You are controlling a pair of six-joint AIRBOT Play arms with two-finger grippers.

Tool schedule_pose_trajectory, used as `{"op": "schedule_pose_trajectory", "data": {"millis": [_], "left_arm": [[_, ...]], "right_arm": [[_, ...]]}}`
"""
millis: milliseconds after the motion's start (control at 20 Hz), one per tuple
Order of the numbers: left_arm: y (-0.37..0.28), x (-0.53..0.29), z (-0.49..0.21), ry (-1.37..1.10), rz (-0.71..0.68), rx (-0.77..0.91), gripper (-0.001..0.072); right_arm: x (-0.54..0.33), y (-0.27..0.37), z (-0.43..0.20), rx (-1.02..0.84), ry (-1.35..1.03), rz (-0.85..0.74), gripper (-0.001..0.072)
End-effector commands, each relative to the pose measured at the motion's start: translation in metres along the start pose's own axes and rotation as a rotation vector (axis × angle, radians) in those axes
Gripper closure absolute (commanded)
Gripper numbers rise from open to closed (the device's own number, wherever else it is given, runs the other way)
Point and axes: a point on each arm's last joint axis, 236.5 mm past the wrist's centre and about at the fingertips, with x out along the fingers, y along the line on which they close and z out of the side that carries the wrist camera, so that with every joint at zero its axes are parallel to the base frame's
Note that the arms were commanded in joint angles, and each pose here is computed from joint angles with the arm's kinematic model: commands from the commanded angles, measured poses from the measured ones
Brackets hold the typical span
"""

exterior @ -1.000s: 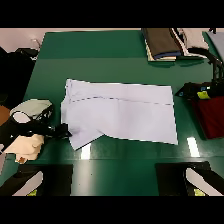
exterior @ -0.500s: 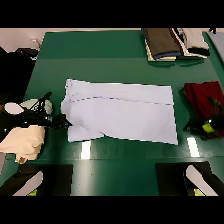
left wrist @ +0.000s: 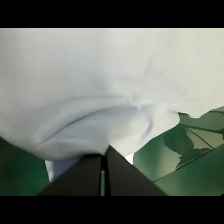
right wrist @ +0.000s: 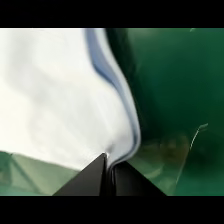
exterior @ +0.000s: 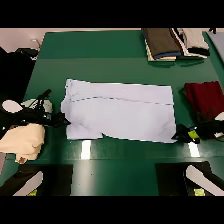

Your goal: Fold the shirts.

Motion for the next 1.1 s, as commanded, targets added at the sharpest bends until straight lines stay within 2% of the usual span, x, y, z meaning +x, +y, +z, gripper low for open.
{"op": "schedule_pose_trajectory", "data": {"millis": [0,50,150,350,650,800,1050], "left_arm": [[0.001,-0.021,-0.010,0.012,0.065,0.070,0.0688],[0.004,-0.034,-0.017,-0.003,0.117,0.078,0.0688],[0.012,-0.056,-0.045,0.030,0.205,0.096,0.0688],[-0.003,-0.077,-0.074,0.042,0.204,0.082,0.0688],[-0.005,-0.079,0.011,-0.149,0.207,0.128,0.0687],[0.004,-0.060,0.055,-0.142,0.193,0.132,0.0687],[0.039,-0.019,0.107,-0.111,0.207,0.078,0.0686]], "right_arm": [[-0.016,0.025,0.005,-0.132,-0.022,-0.025,0.0658],[-0.026,0.027,0.003,-0.162,-0.033,-0.046,0.0686],[-0.049,0.023,-0.005,-0.213,-0.061,-0.112,0.0694],[-0.095,0.005,-0.021,-0.256,-0.148,-0.275,0.0695],[-0.116,0.032,0.034,-0.300,-0.244,-0.257,0.0696],[-0.107,0.061,0.077,-0.371,-0.232,-0.253,0.0696],[-0.084,0.102,0.138,-0.379,-0.207,-0.207,0.0695]]}}
